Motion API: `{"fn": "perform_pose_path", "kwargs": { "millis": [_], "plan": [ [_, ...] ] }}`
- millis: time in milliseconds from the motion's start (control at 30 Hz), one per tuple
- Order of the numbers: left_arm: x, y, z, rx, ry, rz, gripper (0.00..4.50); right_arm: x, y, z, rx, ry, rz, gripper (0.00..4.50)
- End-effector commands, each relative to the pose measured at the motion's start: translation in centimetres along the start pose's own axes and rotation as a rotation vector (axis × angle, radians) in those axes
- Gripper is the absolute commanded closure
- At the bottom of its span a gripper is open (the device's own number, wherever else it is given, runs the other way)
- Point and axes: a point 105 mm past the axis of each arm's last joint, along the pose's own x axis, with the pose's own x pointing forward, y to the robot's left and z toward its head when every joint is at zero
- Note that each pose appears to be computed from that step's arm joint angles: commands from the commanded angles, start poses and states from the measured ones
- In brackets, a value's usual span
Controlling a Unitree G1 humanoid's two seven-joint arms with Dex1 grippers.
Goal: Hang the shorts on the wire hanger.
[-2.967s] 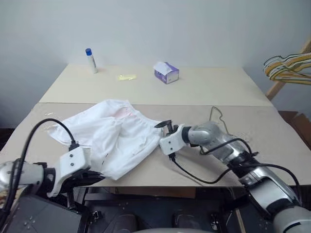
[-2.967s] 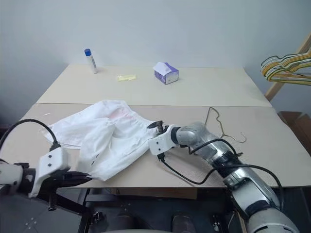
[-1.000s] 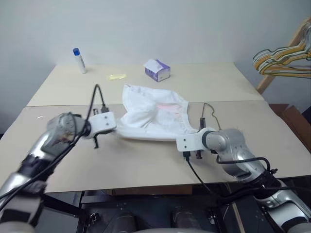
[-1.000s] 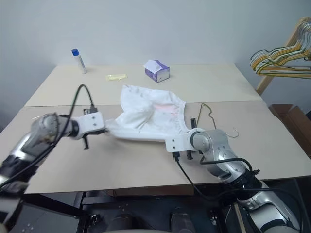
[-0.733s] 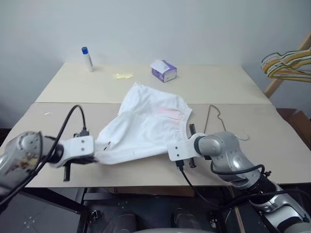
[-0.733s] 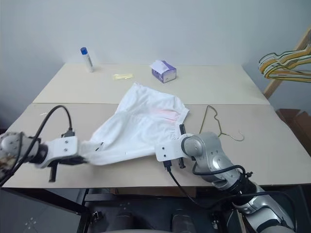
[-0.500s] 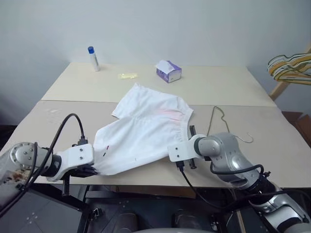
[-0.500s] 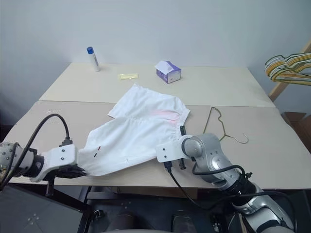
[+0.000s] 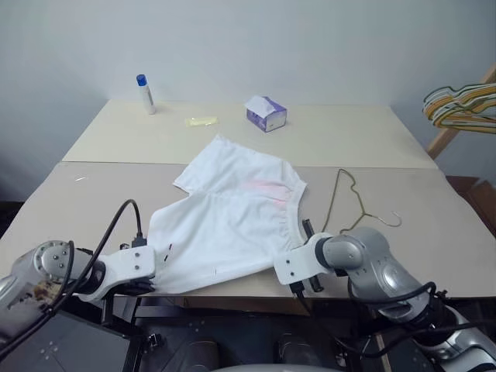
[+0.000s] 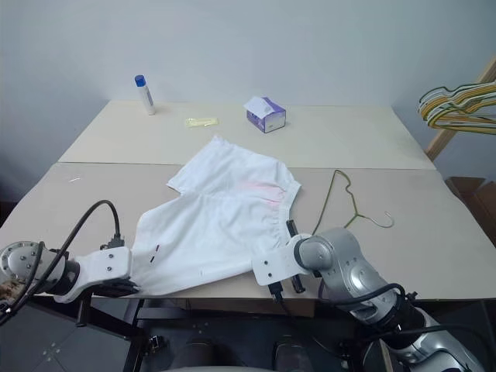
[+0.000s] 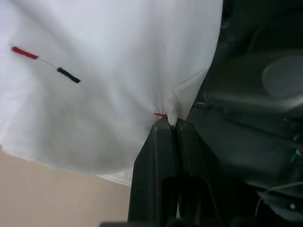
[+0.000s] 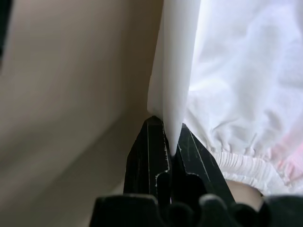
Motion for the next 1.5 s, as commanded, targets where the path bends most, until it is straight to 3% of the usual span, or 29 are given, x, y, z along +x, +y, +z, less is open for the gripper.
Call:
{"fn": "perform_pose_path", "kwargs": {
  "millis": [33,67,167,467,533,633,733,800,967,1133,1267,1500],
  "plan": [
    [-1.3,0.9,-1.5,0.067,0.085,0.041,4.5,-0.9,-0.4,-1.5,-0.017,0.041,-0.033,4.48],
    [-1.3,1.0,-1.5,0.084,0.077,0.043,4.5,-0.9,-0.4,-1.4,-0.017,0.031,-0.036,4.48],
    [-1.3,1.6,-1.5,0.128,0.05,0.07,3.82,-1.0,-0.1,-1.0,0.005,-0.005,-0.015,3.73],
    [-4.5,2.7,-0.6,0.139,-0.021,0.072,0.76,-4.6,-0.2,-1.0,0.154,-0.203,-0.045,0.47],
    [-5.5,3.1,-0.2,0.143,-0.051,0.086,0.12,-6.1,-0.7,-2.0,0.208,-0.224,-0.077,0.0],
    [-6.5,3.7,0.7,0.153,-0.13,0.124,0.02,-7.4,-1.9,-3.8,0.307,-0.212,-0.16,0.0],
    [-7.4,5.2,3.2,0.111,-0.339,0.2,0.02,-7.7,-3.6,-6.4,0.528,-0.189,-0.277,0.0],
    [-7.5,5.9,4.5,0.078,-0.462,0.21,0.02,-7.2,-4.7,-7.9,0.67,-0.173,-0.346,0.0],
    [-6.1,7.2,7.0,0.085,-0.57,0.264,0.02,-3.9,-6.1,-11.3,0.974,-0.036,-0.478,0.0],
    [-4.8,6.6,8.8,0.123,-0.606,0.222,0.02,-0.8,-5.7,-11.7,1.093,-0.021,-0.502,0.0],
    [-4.0,6.8,8.9,0.125,-0.593,0.224,0.02,-0.3,-6.0,-11.7,1.138,-0.031,-0.524,0.0],
    [-3.5,6.9,9.0,0.141,-0.575,0.216,0.02,-1.3,-1.8,-14.1,1.059,0.174,-0.443,0.0]
  ]
}}
